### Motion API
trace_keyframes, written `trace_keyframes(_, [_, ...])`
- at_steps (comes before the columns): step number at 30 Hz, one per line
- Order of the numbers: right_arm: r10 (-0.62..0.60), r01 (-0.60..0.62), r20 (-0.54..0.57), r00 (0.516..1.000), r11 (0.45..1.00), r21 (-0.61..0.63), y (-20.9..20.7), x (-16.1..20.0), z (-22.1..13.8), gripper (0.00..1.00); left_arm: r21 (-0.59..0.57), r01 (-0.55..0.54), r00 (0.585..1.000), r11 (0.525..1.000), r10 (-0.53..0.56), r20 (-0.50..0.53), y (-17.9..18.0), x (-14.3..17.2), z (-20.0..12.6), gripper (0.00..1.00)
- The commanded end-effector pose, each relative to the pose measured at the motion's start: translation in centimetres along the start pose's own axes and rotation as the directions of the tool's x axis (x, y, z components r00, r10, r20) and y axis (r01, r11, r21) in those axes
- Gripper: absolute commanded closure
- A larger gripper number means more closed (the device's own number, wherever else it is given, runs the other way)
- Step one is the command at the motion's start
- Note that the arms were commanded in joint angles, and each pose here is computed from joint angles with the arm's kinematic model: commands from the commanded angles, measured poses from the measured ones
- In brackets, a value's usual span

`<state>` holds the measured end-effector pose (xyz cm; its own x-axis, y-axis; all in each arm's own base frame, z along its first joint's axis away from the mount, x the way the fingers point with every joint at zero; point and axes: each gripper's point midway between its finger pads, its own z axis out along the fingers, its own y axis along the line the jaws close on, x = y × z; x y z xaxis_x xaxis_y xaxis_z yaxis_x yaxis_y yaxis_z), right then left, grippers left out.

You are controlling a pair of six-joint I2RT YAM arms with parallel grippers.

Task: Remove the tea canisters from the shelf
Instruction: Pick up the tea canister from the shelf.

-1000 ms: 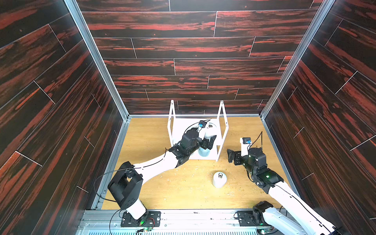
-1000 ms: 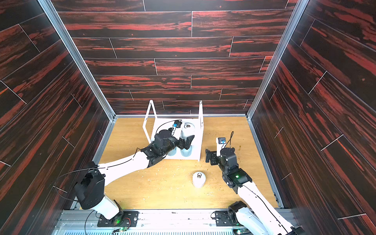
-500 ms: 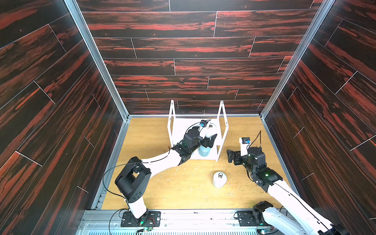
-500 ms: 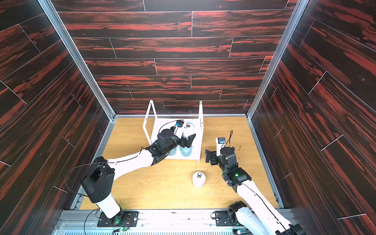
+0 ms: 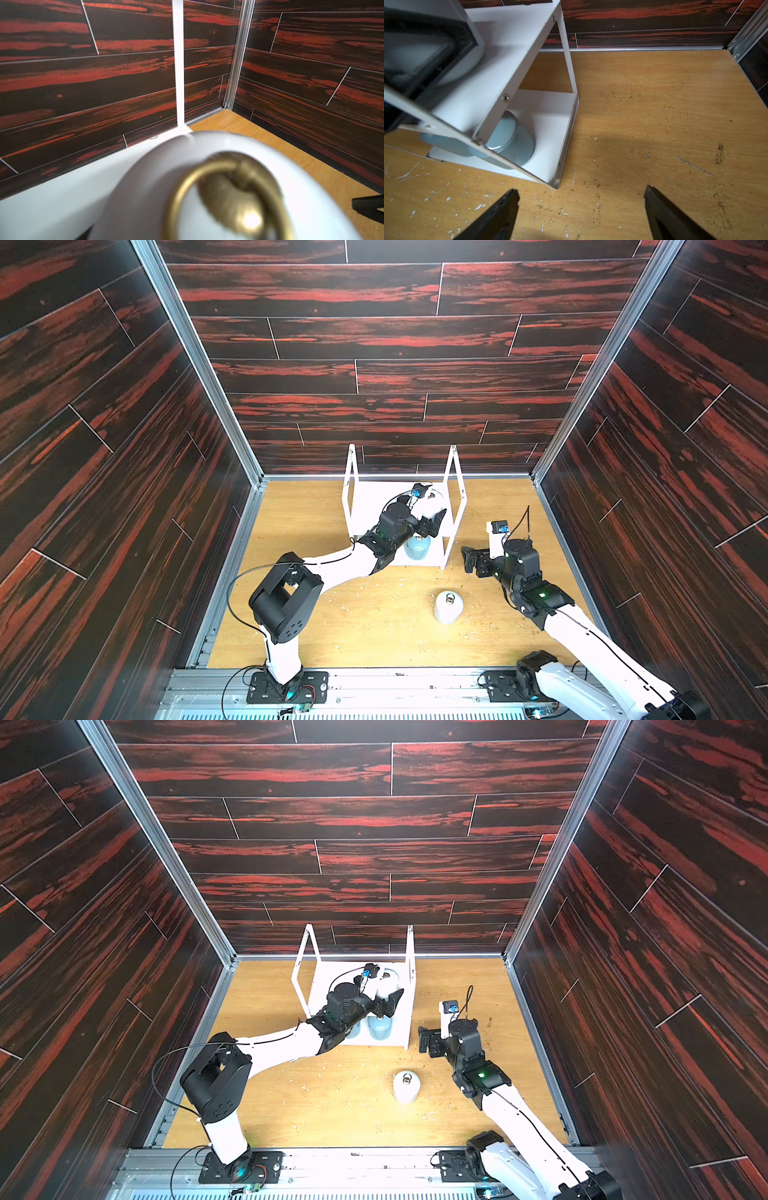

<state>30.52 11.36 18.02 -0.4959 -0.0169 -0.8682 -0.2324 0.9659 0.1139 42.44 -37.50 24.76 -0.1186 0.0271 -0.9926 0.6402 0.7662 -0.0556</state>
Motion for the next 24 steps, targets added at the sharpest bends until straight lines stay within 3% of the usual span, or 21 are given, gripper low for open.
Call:
trace_keyframes(1, [0.004, -0.003, 0.025, 1.0, 1.0, -0.007, 0.0, -0.9, 0.0, 0.02, -0.026, 0.002, 0.998, 1.0, -0.001, 0.058, 0.6, -1.8, 0.1, 0.1])
trace_keyframes(6, [0.004, -0.004, 0.021, 1.0, 1.0, -0.008, 0.0, -0.8, 0.0, 0.02, -0.039, 0.013, 0.997, 0.999, -0.01, 0.072, 0.9, -1.6, -0.2, 0.2])
trace_keyframes(15, [0.003, -0.002, 0.016, 1.0, 1.0, -0.009, 0.0, -0.7, 0.1, 0.02, -0.034, 0.012, 0.996, 0.999, -0.008, 0.093, 0.9, -2.5, -1.3, 0.29])
trace_keyframes(24, [0.0, 0.0, 0.007, 1.0, 1.0, -0.016, 0.1, -0.5, 0.3, 0.02, -0.024, -0.02, 0.996, 1.0, 0.022, 0.092, 0.4, -3.1, -3.5, 0.32])
